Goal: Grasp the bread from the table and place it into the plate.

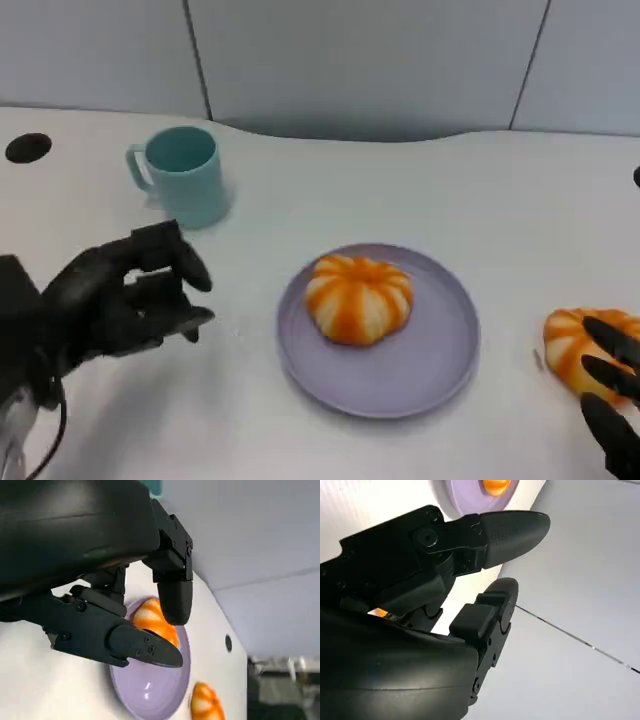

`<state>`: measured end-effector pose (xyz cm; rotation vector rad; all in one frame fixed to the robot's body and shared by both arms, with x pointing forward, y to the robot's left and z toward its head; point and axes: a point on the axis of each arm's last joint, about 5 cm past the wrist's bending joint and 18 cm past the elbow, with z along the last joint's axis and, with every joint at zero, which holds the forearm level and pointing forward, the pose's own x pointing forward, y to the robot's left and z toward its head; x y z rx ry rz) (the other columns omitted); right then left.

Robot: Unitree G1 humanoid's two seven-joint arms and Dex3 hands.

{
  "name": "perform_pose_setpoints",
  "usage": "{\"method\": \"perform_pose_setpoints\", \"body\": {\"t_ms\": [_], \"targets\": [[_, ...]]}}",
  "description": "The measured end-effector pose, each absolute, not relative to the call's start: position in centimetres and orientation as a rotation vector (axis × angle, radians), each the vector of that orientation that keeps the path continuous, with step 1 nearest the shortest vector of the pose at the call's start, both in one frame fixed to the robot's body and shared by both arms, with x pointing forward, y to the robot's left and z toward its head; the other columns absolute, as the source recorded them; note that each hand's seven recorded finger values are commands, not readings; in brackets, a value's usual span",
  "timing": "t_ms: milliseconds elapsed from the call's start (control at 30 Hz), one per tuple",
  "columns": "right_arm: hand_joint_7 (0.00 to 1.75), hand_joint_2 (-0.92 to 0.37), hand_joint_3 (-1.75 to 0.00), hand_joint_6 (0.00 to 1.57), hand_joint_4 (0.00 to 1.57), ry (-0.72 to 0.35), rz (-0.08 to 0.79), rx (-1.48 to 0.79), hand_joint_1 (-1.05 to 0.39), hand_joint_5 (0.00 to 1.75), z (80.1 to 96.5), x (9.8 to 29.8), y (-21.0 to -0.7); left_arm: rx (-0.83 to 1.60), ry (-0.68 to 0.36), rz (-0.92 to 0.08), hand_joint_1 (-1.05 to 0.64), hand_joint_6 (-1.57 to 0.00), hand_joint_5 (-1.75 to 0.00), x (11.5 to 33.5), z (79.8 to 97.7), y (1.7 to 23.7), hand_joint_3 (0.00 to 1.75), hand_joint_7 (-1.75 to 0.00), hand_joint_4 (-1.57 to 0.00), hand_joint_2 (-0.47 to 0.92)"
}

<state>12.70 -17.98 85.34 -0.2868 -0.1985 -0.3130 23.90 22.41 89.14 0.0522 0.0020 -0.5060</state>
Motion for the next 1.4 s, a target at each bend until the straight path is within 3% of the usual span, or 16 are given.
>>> {"method": "perform_pose_setpoints", "body": {"t_ms": [133, 500, 733, 933, 1400], "targets": [[0.00, -0.92, -0.29, 0.89, 0.99, -0.198, -0.308, -0.285, -0.33, 0.00, 85.4, 12.7, -18.0, -0.025, 0.141, -0.439, -0.40, -0.61, -1.75, 22.7, 88.0, 22.5, 0.00, -1.75, -0.76, 0.89], [0.00, -0.92, -0.29, 0.88, 0.99, -0.194, -0.283, -0.265, -0.34, 0.00, 85.3, 12.7, -18.1, 0.111, 0.271, -0.349, -0.28, -0.73, -1.75, 21.1, 86.7, 22.9, 0.00, -1.75, -0.88, 0.86], [0.00, -0.92, -0.30, 0.86, 0.98, -0.179, -0.265, -0.275, -0.35, 0.00, 85.0, 13.2, -18.5, 0.143, 0.320, -0.332, -0.32, -0.73, -1.75, 20.7, 86.2, 22.8, 0.00, -1.75, -0.90, 0.83], [0.00, -0.92, -0.31, 0.85, 0.96, -0.181, -0.232, -0.279, -0.38, 0.00, 84.6, 14.4, -19.0, 0.128, 0.356, -0.330, -0.35, -0.73, -1.75, 22.0, 86.0, 22.7, 0.00, -1.75, -0.89, 0.82], [0.00, -0.92, -0.29, 0.84, 0.95, -0.170, -0.203, -0.287, -0.39, 0.00, 84.6, 14.4, -19.8, 0.135, 0.373, -0.362, -0.33, -0.73, -1.75, 22.6, 86.0, 22.1, 0.01, -1.75, -0.89, 0.83]]}}
